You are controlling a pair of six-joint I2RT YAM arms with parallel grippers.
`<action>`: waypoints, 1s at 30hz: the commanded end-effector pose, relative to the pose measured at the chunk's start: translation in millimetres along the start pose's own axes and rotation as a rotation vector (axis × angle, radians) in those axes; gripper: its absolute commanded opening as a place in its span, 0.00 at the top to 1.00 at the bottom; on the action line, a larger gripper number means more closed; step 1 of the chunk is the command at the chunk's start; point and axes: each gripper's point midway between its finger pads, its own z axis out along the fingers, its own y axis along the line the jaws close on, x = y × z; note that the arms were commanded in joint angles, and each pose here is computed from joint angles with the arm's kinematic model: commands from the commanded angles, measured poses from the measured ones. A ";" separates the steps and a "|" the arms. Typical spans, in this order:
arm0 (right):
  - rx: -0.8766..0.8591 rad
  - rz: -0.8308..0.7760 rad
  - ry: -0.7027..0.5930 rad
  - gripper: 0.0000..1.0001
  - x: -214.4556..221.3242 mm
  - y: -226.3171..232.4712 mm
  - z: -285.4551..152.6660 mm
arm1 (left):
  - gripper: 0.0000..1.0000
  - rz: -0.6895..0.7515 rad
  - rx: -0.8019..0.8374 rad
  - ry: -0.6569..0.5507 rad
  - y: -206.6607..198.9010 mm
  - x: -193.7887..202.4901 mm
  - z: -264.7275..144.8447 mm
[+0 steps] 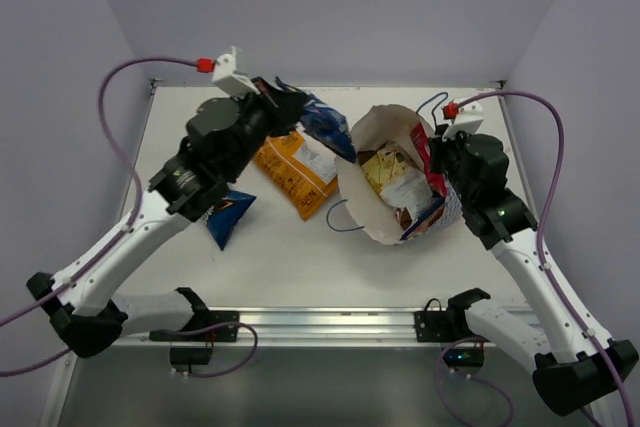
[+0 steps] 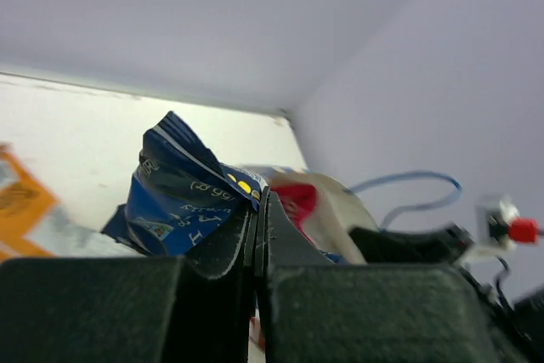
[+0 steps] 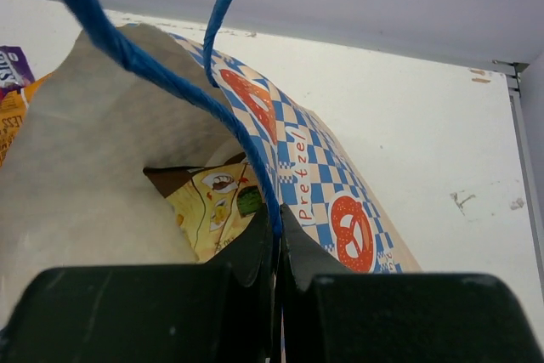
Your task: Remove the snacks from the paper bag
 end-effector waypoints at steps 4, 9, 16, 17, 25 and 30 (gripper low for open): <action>0.024 0.024 -0.028 1.00 -9.3 -5.1 -4.2 | 1.00 0.248 -0.476 -0.139 137.7 -68.9 -64.9; -0.009 0.029 -0.023 1.00 -8.4 1.3 -2.8 | 1.00 0.385 -0.768 -0.163 220.1 -101.2 -89.1; -0.035 0.030 -0.023 1.00 -4.2 5.3 -5.7 | 1.00 0.389 -1.129 -0.093 353.0 -105.2 -114.3; -0.036 0.032 -0.022 1.00 -3.5 5.4 -5.7 | 1.00 0.372 -1.176 -0.083 371.7 -106.4 -122.3; -0.056 0.032 -0.013 1.00 3.0 10.2 0.2 | 1.00 0.251 -1.225 0.117 479.5 -62.5 -81.9; -0.054 0.030 -0.002 1.00 6.0 10.6 3.7 | 1.00 0.175 -1.127 0.177 504.3 -56.9 -21.8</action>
